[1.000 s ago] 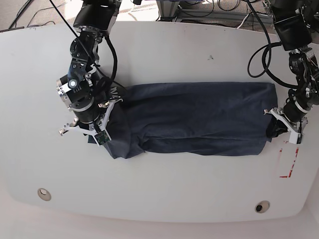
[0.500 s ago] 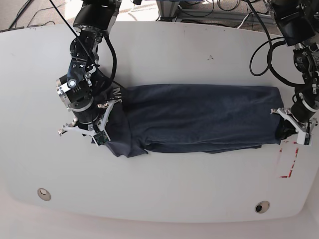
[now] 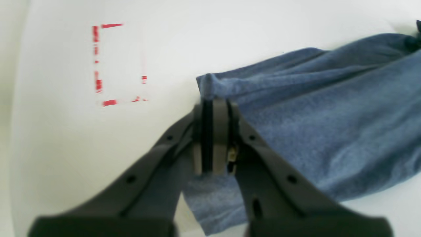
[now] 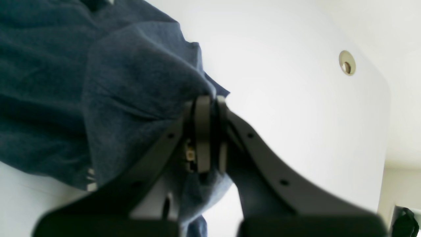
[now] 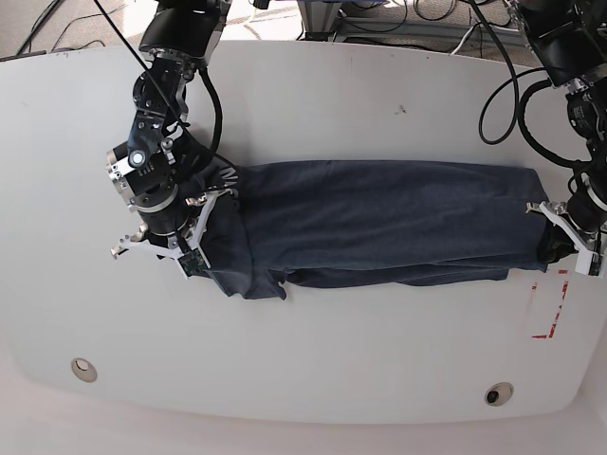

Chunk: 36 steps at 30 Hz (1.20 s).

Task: Layout the t-shirt on the table in an organized manner, then fold the t-shirt properly
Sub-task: 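Pull the held hem away from the right gripper to stretch the shirt, then open the left gripper and lower it back onto the shirt edge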

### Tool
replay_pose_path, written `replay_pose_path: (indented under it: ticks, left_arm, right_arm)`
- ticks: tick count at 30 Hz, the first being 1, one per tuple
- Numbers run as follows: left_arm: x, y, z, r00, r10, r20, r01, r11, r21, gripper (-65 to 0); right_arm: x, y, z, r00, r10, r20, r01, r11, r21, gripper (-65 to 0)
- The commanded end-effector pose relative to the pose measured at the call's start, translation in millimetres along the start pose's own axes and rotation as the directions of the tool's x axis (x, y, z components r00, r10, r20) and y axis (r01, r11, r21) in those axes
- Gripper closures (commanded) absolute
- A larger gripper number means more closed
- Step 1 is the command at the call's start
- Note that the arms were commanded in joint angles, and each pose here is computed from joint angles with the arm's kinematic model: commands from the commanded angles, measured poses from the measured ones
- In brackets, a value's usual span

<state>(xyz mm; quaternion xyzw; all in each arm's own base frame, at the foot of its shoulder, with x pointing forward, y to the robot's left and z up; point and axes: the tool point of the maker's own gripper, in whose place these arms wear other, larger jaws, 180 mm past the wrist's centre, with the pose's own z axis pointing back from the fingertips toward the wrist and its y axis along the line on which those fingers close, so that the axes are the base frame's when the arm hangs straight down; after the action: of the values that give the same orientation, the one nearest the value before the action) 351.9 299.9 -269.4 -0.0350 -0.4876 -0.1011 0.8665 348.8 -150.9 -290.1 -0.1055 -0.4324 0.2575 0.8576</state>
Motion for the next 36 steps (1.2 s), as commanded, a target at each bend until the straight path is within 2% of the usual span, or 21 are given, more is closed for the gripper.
replay_pose_path:
  ticks: [1, 6, 11, 16, 21, 23, 28, 36]
  left_arm:
    - [24.2, 7.5, 9.1, 0.997, -0.026, 0.066, 0.025, 0.999, 0.024, -11.3]
    - [20.0, 18.1, 17.9, 0.998, -0.008, 0.069, 0.004, 0.998, 0.055, -26.2]
    - [27.5, 18.9, 31.2, 0.995, -0.044, 0.092, 0.036, 0.996, 0.083, -32.8]
    - [24.6, 15.4, 39.9, 0.994, -0.070, 0.086, 0.062, 0.994, 0.094, -33.6]
    - [11.2, 18.3, 33.1, 0.998, -0.039, 0.052, 0.034, 0.996, 0.084, -33.8]
    - [0.1, 19.8, 25.4, 1.000, -0.002, 0.030, 0.000, 0.998, 0.068, -33.8]
    - [-1.8, 27.2, -1.0, 0.995, 0.092, 0.044, -0.094, 0.995, 0.032, -33.8]
    - [-16.9, 35.5, -42.7, 0.963, 0.267, 0.028, -0.266, 0.964, -0.029, -34.0]
  right_arm:
    - [12.1, -6.2, 4.7, 0.999, 0.000, 0.046, 0.001, 1.000, -0.021, 0.0]
    - [11.0, -5.5, 4.7, 0.999, 0.000, 0.043, 0.001, 1.000, -0.020, 0.0]
    - [10.1, -4.9, 4.4, 0.999, 0.000, 0.041, 0.001, 1.000, -0.018, 0.0]
    - [10.1, -4.9, 4.4, 0.999, 0.000, 0.041, 0.001, 1.000, -0.018, 0.0]
    - [10.9, -5.4, 4.1, 0.999, -0.001, 0.042, 0.001, 1.000, -0.018, 0.0]
    - [11.0, -5.2, 4.1, 0.999, -0.001, 0.043, 0.002, 1.000, -0.017, 0.0]
    - [11.4, -4.0, 3.7, 0.999, -0.003, 0.044, 0.003, 1.000, -0.014, 0.0]
    - [11.0, -3.5, 3.7, 0.999, -0.003, 0.044, 0.004, 1.000, -0.012, 0.0]
